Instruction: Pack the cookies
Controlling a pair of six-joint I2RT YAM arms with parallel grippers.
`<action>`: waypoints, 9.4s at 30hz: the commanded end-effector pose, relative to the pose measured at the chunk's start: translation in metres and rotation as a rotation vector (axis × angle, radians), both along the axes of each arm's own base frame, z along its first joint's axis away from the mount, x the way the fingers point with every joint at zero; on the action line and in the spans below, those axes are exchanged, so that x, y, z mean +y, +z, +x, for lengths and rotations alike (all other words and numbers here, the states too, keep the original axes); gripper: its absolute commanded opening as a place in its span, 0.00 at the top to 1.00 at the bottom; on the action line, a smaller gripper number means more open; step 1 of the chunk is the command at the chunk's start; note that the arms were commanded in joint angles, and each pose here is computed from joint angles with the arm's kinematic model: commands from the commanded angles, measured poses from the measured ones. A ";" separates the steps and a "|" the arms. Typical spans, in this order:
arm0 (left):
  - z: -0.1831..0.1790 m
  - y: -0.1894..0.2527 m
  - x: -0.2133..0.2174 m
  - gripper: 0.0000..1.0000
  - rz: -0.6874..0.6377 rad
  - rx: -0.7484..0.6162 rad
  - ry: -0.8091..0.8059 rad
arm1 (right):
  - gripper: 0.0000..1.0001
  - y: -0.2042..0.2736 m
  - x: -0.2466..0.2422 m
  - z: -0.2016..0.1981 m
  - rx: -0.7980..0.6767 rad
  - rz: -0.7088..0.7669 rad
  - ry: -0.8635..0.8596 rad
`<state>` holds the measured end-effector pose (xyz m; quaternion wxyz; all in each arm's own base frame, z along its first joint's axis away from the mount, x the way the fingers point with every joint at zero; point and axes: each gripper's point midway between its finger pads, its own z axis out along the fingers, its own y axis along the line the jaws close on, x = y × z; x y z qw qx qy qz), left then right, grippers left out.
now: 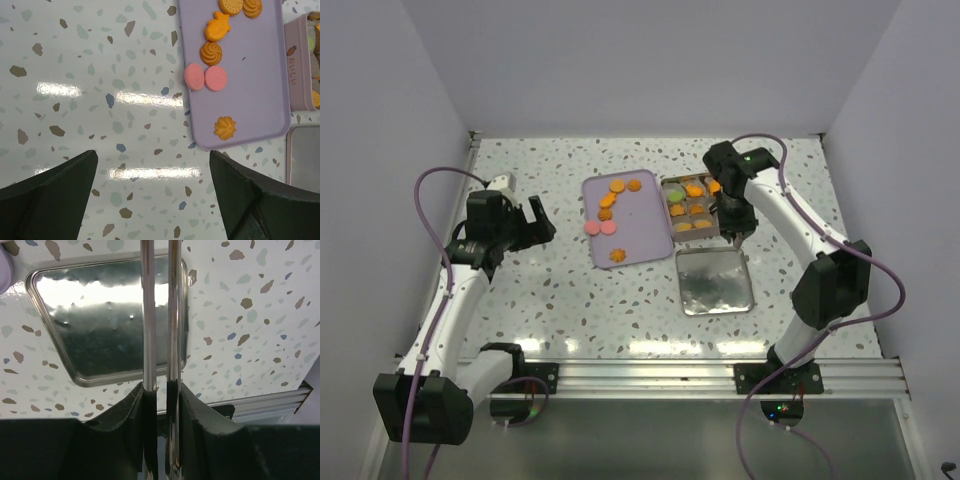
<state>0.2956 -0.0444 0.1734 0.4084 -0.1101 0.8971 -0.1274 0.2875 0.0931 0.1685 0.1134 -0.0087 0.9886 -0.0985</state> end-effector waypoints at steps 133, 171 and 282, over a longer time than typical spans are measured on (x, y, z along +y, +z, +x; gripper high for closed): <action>0.021 0.137 -0.092 1.00 0.264 -0.501 0.144 | 0.01 0.240 0.137 0.028 -0.123 1.426 -0.298; -0.011 0.251 -0.109 1.00 0.613 -0.982 0.226 | 0.01 0.176 0.166 0.052 0.317 1.456 -0.446; 0.142 -0.023 -0.294 0.02 -0.527 -0.021 -0.632 | 0.43 -0.065 -0.028 0.190 -0.093 0.863 -0.228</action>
